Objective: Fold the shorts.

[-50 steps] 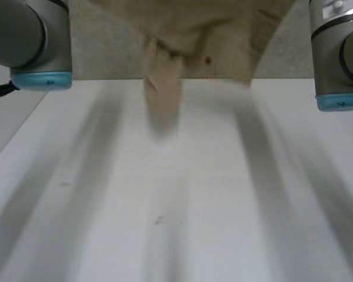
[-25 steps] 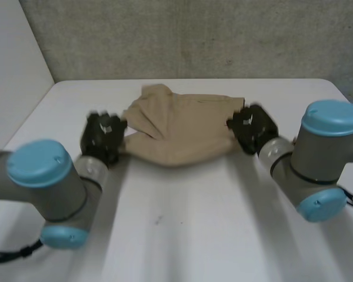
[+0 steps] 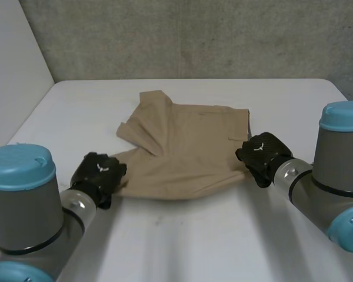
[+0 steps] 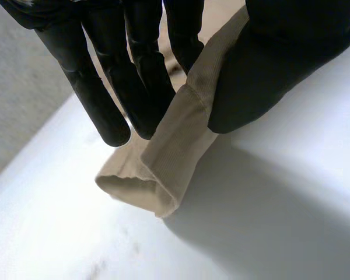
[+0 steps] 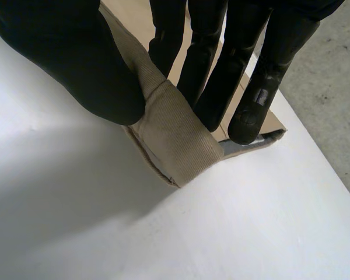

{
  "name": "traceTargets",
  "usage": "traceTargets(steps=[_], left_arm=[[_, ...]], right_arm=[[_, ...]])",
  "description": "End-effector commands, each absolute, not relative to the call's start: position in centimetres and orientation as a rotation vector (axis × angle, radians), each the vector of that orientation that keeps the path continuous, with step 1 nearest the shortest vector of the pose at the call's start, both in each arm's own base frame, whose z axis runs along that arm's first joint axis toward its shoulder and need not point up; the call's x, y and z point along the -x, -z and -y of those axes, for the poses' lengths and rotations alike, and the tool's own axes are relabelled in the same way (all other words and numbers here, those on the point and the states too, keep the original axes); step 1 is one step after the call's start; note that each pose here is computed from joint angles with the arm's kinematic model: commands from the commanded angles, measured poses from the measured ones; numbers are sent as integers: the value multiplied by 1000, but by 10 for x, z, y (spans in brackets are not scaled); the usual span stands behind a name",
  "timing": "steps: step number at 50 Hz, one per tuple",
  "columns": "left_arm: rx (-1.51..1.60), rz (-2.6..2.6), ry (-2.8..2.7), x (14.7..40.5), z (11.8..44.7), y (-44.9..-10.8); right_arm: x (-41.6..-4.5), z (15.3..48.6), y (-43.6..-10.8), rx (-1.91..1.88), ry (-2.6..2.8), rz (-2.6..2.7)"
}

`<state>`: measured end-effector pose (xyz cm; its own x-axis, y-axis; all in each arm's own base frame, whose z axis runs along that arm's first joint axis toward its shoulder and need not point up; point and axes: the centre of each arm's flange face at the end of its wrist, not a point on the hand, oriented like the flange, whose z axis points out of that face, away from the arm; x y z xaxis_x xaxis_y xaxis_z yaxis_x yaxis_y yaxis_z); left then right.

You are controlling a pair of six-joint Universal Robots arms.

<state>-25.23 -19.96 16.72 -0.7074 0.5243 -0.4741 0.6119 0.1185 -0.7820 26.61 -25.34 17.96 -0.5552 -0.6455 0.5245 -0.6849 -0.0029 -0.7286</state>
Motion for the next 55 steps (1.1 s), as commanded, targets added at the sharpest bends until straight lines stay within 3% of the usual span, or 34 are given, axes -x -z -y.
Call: traceTargets(steps=[1, 8, 21, 28, 35, 40, 55], left_arm=[[-1249, -2414, 1418, 238, 171, -163], [-1326, -2484, 1222, 228, 146, -167], [-1423, -2476, 1525, 221, 114, -271], [-1445, -2471, 1608, 221, 115, -288], [-1388, -2499, 1547, 224, 155, -266], [-1409, -2436, 1562, 243, 200, -246], [-1256, -2162, 1864, 308, 328, -207]], right_arm=[[-255, 228, -184, -1596, -1406, 2260], [-238, 191, -190, -1763, -1115, 2305], [-218, 147, -243, -1912, -1126, 2268], [-219, 147, -265, -1935, -1274, 2257], [-211, 184, -250, -1838, -1242, 2330], [-216, 221, -227, -1793, -1191, 2344], [-254, 304, -199, -1541, -1471, 2102]])
